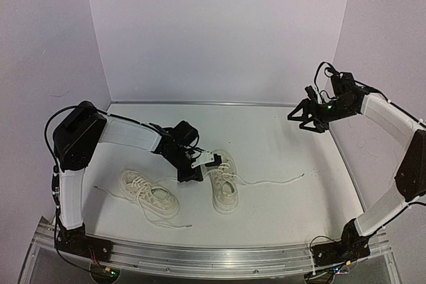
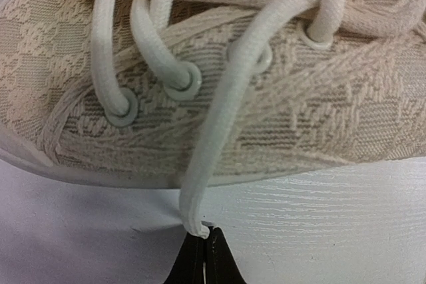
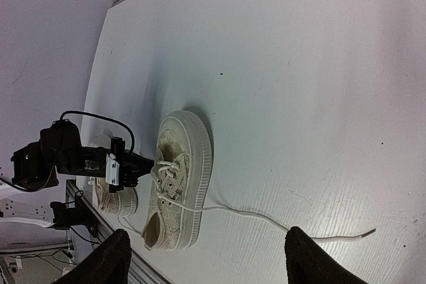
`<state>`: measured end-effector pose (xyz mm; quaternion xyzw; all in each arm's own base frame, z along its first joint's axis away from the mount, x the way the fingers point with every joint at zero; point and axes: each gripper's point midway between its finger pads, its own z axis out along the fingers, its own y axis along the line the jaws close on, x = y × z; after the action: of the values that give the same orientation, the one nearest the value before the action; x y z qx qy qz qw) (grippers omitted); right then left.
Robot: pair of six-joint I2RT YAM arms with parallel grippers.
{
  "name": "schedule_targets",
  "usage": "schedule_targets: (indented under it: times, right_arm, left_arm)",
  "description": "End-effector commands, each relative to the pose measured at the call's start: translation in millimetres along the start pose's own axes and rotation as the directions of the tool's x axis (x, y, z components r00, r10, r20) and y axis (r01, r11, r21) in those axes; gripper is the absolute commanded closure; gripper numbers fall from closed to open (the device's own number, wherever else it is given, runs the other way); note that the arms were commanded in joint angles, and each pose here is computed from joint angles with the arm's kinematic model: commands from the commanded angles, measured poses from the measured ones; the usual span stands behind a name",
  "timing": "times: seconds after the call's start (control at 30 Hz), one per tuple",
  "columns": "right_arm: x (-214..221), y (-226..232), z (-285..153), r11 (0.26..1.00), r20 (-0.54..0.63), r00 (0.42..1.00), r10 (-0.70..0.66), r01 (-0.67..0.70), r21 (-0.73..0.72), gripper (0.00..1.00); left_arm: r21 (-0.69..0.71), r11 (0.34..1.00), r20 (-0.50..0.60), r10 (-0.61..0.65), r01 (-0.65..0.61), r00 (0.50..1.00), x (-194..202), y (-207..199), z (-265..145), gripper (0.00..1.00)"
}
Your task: Tie the shoes
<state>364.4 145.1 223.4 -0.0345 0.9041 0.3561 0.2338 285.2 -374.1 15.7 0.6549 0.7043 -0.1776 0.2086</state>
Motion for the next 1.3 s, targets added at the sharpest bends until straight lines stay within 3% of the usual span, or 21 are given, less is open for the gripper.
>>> schedule_targets:
  times: [0.0, 0.33, 0.7, 1.27]
  right_arm:
    - [-6, 18, -3, 0.998, 0.019, 0.999, -0.040, 0.040, -0.041, 0.29]
    - [16, 56, 39, 0.992, -0.065, 0.995, -0.075, 0.068, -0.110, 0.45]
    - [47, 103, 96, 0.964, -0.165, 0.986, -0.008, -0.037, -0.263, 0.55]
    - [89, 127, 151, 0.951, -0.315, 0.948, -0.051, -0.051, -0.305, 0.60]
  left_arm:
    - [-0.030, 1.000, 0.048, 0.001, 0.001, 0.999, -23, 3, -19, 1.00]
    - [-0.030, 0.996, 0.290, -0.075, 0.087, 0.954, -87, -5, -68, 1.00]
    - [-0.016, 0.992, 0.376, -0.110, 0.126, 0.920, -113, -14, -62, 1.00]
    - [-0.062, 0.986, 0.438, -0.113, 0.155, 0.892, -132, -4, -70, 1.00]
